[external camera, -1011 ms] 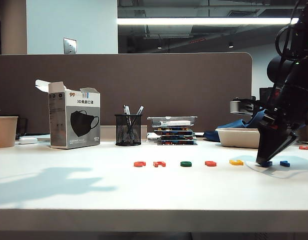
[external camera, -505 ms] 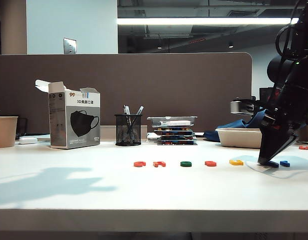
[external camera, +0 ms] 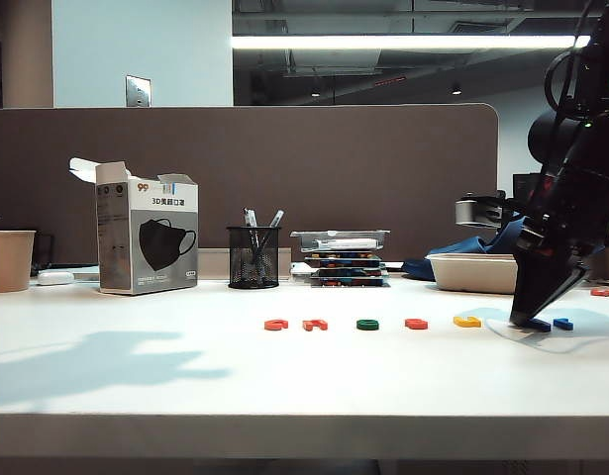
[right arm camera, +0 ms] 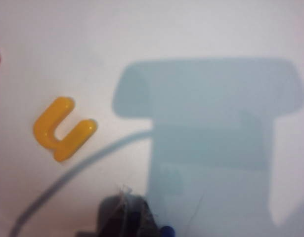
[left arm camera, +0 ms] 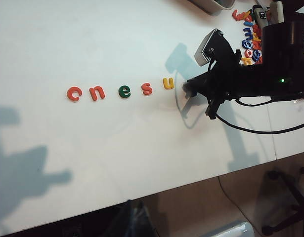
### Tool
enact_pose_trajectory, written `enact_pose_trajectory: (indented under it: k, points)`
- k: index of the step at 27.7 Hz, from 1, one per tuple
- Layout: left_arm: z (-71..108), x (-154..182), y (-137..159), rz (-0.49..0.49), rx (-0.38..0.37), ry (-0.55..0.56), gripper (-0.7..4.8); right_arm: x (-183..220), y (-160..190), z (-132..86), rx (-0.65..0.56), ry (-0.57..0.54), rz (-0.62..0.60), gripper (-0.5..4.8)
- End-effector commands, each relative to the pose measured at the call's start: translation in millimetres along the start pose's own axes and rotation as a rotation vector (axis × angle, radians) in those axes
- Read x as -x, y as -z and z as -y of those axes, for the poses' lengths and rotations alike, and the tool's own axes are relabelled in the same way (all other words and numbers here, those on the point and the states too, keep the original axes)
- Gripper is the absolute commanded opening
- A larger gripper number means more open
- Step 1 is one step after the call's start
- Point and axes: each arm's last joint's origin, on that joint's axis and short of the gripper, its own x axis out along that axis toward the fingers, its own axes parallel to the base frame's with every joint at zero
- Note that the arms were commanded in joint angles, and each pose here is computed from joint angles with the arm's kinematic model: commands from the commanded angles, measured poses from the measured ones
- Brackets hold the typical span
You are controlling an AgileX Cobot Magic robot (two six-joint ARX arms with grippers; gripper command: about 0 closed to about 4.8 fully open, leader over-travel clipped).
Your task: Select the appropriate letters from the row of letter magnets placed on the table to arrange into the word "yes".
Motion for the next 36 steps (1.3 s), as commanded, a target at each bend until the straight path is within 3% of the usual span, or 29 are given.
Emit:
enact_pose_trajectory:
  k: [1, 11, 18, 36]
  points:
    - [0.6, 1.6, -0.5, 0.008, -0.005, 0.007, -0.05, -0.1, -1.1, -0.1, -0.010, 0.000, -0.008, -0.02]
    - [0.6, 1.6, -0.5, 0.008, -0.005, 0.007, -0.05, 24.3, -20.0, -7.5, -0.016, -0.011, 0.091, -0.02]
    - [0.7, 1.6, -0.6, 0.008, -0.005, 0.007, -0.05, 31.4, -26.5, -24.8, -0.056, -0.040, 0.071, -0.02]
    - [0.6, 1.6, -0.5, 0.008, -0.005, 0.007, -0.05, 19.6, -65.3, -110.6, -0.155, -0.153, 0.024, -0.02]
